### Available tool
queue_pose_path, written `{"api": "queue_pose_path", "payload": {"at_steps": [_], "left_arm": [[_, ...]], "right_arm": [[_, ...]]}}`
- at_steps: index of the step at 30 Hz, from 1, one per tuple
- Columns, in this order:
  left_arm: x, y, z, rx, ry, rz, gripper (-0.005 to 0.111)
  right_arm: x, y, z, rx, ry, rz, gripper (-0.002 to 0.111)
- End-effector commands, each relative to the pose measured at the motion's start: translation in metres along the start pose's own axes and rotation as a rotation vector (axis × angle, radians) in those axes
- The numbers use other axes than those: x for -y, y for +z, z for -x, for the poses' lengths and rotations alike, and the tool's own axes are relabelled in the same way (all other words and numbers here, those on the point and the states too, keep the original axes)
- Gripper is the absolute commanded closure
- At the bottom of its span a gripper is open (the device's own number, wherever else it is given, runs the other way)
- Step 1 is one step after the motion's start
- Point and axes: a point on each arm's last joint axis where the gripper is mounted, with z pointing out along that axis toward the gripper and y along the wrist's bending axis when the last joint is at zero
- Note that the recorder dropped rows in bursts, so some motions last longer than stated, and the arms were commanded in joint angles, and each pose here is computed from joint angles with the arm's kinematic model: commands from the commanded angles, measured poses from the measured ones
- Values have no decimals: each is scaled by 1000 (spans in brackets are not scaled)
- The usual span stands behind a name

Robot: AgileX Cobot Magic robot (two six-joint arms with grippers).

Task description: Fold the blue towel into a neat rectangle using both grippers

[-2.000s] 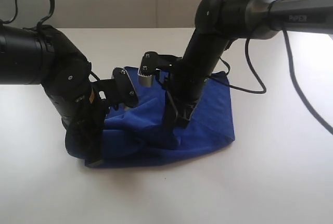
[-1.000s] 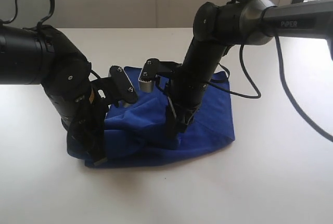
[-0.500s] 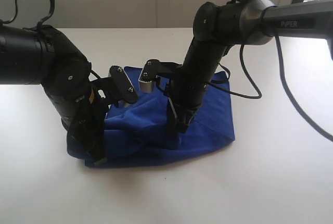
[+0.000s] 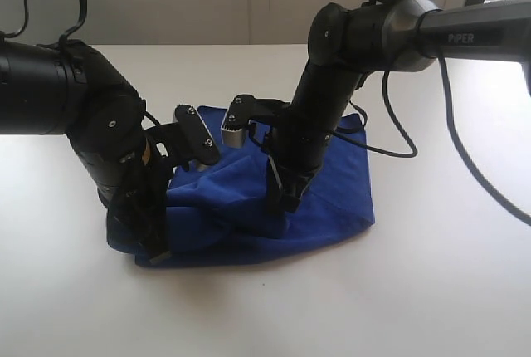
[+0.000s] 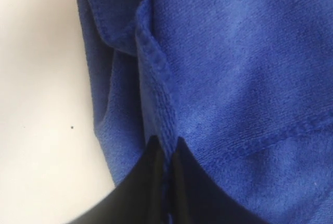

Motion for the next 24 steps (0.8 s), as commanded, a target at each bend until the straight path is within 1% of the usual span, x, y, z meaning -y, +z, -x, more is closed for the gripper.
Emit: {"api": "queue_pose_path", "payload": {"at_steps": [1, 24], "left_arm": [[2, -2, -2, -8, -7, -5, 107], [3, -2, -2, -5, -20, -17, 107]], "right_arm": [[-2, -3, 1, 6, 3, 1, 108], [-2, -3, 1, 7, 56, 0, 108]]}}
